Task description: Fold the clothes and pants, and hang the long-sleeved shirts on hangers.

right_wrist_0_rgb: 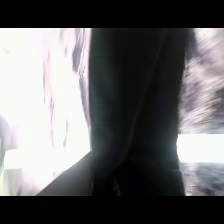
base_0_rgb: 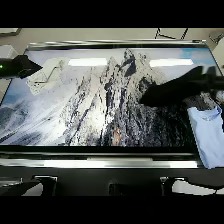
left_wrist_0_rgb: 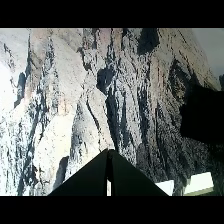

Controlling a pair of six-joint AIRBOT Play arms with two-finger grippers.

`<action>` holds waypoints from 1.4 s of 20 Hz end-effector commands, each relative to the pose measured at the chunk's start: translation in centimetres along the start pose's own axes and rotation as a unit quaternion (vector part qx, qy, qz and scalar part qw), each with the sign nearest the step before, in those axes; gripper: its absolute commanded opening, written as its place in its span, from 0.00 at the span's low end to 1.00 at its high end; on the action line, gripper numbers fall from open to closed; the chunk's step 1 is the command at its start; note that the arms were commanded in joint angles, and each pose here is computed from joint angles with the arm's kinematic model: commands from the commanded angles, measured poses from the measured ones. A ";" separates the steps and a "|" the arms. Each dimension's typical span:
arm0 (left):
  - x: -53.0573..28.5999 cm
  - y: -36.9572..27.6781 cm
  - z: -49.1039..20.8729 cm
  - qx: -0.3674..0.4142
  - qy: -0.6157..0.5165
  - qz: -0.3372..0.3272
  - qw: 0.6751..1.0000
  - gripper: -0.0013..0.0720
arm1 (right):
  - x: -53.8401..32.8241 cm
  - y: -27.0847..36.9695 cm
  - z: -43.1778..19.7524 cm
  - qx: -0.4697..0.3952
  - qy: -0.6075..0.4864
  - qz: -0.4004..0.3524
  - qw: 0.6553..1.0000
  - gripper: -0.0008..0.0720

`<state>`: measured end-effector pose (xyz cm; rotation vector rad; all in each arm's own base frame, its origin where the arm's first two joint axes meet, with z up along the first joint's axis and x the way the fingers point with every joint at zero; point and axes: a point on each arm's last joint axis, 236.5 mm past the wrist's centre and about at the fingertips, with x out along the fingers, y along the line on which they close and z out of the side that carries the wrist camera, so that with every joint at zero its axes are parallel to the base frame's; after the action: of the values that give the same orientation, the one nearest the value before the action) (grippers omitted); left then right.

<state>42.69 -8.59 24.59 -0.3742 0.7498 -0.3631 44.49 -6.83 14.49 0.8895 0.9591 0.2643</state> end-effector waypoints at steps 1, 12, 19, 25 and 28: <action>0.0 0.0 0.0 0.000 0.000 0.000 1.000 0.05 | -8.7 -2.2 2.3 0.037 -0.101 -0.058 0.992 0.07; -0.1 0.0 0.0 0.010 0.000 0.000 1.000 0.05 | -20.0 -8.2 4.9 0.134 -0.266 -0.112 0.948 0.07; 0.0 0.0 0.0 0.014 0.000 0.000 1.000 0.05 | -20.6 -9.5 4.8 0.143 -0.273 -0.142 0.941 0.07; 0.1 0.1 0.1 0.014 -0.002 0.001 1.000 0.05 | -18.9 -12.8 2.6 0.152 -0.210 -0.211 0.942 0.07; 0.3 0.3 0.0 0.013 0.000 0.001 1.000 0.05 | -19.9 -15.8 -0.4 0.198 -0.174 -0.285 0.922 0.07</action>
<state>42.86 -8.57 24.45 -0.3479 0.7436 -0.3723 33.00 -27.03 16.73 0.9551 0.7771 -0.4611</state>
